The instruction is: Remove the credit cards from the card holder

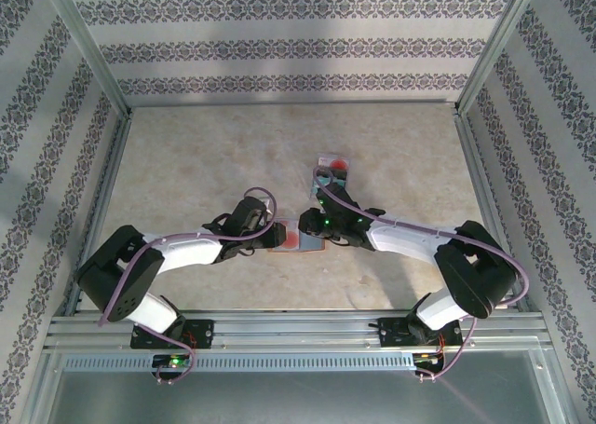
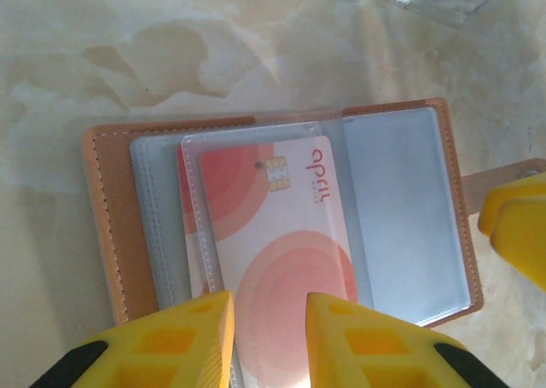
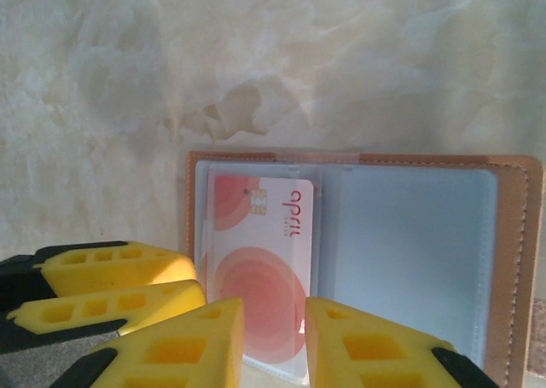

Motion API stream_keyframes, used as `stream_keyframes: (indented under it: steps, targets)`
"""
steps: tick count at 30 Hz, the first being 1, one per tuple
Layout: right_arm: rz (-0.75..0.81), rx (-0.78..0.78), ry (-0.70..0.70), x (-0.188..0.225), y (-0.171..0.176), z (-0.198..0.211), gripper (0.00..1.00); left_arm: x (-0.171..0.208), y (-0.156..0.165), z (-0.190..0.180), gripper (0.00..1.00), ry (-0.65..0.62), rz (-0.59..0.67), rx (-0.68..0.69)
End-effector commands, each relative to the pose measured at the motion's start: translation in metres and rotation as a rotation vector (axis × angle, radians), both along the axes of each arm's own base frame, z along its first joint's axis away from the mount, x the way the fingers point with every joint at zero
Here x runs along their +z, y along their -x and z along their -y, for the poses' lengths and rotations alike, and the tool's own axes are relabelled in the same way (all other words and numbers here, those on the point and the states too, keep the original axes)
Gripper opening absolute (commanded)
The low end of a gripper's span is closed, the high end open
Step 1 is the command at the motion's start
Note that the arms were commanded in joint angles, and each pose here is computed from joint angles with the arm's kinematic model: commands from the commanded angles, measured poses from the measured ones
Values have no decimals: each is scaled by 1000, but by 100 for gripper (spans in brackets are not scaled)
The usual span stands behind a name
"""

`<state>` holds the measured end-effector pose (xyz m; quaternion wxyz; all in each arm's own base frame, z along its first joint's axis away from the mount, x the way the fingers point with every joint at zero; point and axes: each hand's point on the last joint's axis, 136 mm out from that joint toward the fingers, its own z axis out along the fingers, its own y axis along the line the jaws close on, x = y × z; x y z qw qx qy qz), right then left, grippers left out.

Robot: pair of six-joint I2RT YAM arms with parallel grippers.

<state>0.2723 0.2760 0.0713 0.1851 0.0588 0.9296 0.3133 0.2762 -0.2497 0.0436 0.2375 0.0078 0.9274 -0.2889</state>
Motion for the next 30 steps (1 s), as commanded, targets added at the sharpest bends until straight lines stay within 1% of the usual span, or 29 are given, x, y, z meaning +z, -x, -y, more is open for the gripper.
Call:
stream_keyframes:
  steps: [1, 10, 21, 30]
  targets:
    - [-24, 7, -47, -4, 2, -4, 26, 7, -7, 12, 29, 30, 28, -10]
    - [-75, -37, -63, -25, 7, 15, 26, -5, -5, 10, 29, -6, 1, -17]
    - [-41, 6, -169, -19, 1, -3, 26, -16, 2, 5, 29, -30, -31, -23]
    - [-67, -1, -198, -33, -1, -5, 25, -18, 4, 5, 28, -26, -37, -20]
